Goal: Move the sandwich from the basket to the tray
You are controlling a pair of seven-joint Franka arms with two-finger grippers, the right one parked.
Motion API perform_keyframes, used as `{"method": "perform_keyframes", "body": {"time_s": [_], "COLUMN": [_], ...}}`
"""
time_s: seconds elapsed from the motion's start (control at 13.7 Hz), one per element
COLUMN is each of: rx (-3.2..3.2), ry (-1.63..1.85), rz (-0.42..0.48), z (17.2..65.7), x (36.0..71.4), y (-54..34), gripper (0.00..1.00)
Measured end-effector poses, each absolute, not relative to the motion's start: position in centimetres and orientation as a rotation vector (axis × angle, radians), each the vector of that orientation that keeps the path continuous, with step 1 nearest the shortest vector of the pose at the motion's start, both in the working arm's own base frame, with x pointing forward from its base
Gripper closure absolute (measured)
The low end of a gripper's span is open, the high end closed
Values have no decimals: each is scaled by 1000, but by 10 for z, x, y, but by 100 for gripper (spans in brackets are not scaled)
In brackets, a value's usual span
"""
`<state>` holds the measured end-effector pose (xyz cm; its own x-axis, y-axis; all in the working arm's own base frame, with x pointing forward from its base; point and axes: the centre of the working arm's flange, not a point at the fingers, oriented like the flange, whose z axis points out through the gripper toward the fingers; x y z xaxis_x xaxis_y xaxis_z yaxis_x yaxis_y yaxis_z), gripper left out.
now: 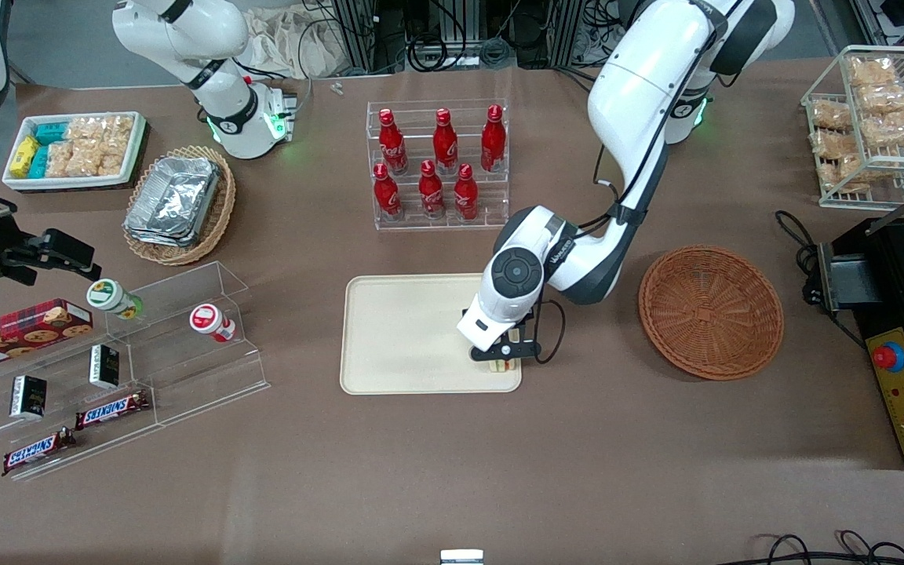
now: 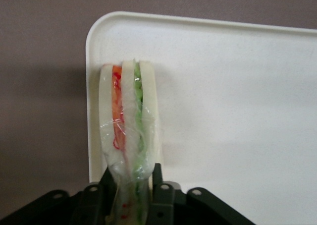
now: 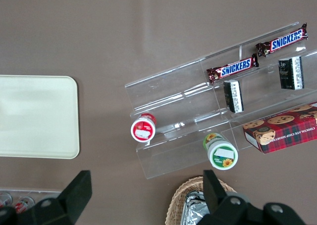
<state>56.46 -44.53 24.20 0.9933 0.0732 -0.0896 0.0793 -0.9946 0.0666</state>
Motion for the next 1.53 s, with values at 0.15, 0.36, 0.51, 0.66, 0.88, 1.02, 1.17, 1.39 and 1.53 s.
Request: {"method": "perform_keyframes", "body": {"time_s": [0.15, 0.36, 0.51, 0.66, 0.88, 1.02, 1.17, 1.39, 1.53], "rx": [3062, 3068, 3080, 3125, 3154, 3146, 3114, 3067, 3082], "ry": [124, 227, 370, 456, 589, 684, 789, 926, 880], "rz": [-125, -123, -101, -22, 33, 33, 45, 50, 33], "z": [251, 297, 353, 409, 455, 470, 484, 504, 518], "x": [568, 577, 592, 607, 616, 623, 635, 644, 643], "y": [-445, -432, -396, -345, -283, -246, -200, -134, -92], "gripper": [42, 11, 0, 0, 0, 0, 0, 0, 0]}}
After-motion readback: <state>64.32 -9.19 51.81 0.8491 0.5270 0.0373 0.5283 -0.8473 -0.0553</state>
